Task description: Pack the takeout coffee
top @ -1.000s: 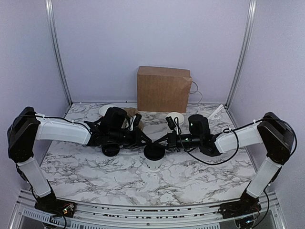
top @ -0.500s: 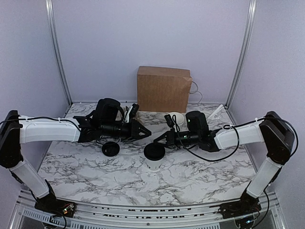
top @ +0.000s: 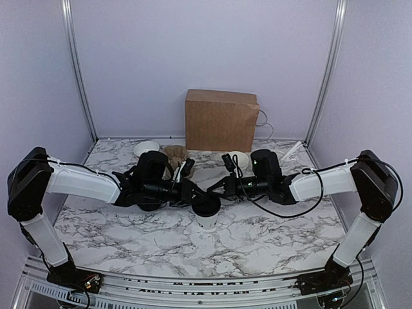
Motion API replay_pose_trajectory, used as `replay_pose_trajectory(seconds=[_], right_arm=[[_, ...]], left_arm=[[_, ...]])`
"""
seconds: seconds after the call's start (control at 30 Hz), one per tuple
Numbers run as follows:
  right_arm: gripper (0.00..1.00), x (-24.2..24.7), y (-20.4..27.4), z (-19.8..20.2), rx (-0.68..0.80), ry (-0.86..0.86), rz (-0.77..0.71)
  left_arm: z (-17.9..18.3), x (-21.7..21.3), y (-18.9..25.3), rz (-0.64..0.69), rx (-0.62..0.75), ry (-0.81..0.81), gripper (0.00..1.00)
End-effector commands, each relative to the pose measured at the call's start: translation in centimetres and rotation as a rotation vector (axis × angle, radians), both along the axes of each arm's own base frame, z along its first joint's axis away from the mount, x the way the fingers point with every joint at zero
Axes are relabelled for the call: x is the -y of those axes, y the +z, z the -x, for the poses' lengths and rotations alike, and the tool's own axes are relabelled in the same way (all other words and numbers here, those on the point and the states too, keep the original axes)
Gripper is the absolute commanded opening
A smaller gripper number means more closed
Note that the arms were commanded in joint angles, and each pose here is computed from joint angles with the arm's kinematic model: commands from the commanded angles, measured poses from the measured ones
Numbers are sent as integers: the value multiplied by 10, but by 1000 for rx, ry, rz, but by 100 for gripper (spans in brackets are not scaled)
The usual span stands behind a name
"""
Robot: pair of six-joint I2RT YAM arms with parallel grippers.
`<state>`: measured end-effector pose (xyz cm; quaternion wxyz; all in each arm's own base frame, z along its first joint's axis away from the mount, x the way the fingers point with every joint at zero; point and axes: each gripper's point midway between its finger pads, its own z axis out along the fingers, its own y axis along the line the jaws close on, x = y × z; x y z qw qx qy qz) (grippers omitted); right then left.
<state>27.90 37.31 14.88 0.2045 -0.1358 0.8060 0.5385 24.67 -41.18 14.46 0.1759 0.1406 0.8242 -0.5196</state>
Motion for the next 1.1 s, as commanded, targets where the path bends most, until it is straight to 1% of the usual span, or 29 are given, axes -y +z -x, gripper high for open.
replay_pose_trajectory(seconds=[0.0,0.13,0.27,0.4,0.53,0.67,0.8,0.93,1.0,1.07], right_arm=[[0,-1,5,-3,14,-8,1],[0,-3,16,-5,38,-4,-7],[0,2,46,-12,115,-24,-24],[1,10,83,-16,226,-41,-55],[1,10,94,-6,226,-7,-89],[2,12,82,7,196,17,-110],[2,2,58,21,126,82,-141],[1,-5,7,25,-26,96,-105],[0,-5,-6,27,-75,92,-120],[0,-5,-10,26,-86,82,-121]], left_arm=[[9,-11,-34,-100,-61,6,21],[6,-10,-30,-106,-53,9,20],[4,-9,-26,-106,-48,19,20],[-1,-1,-2,-75,-7,14,21],[-8,3,19,-62,35,17,20],[-16,-1,41,-65,90,62,20],[-23,-8,52,-85,128,106,20],[-22,-12,41,-122,112,109,20],[-21,-13,40,-124,111,108,20],[-20,-15,41,-125,114,112,20]])
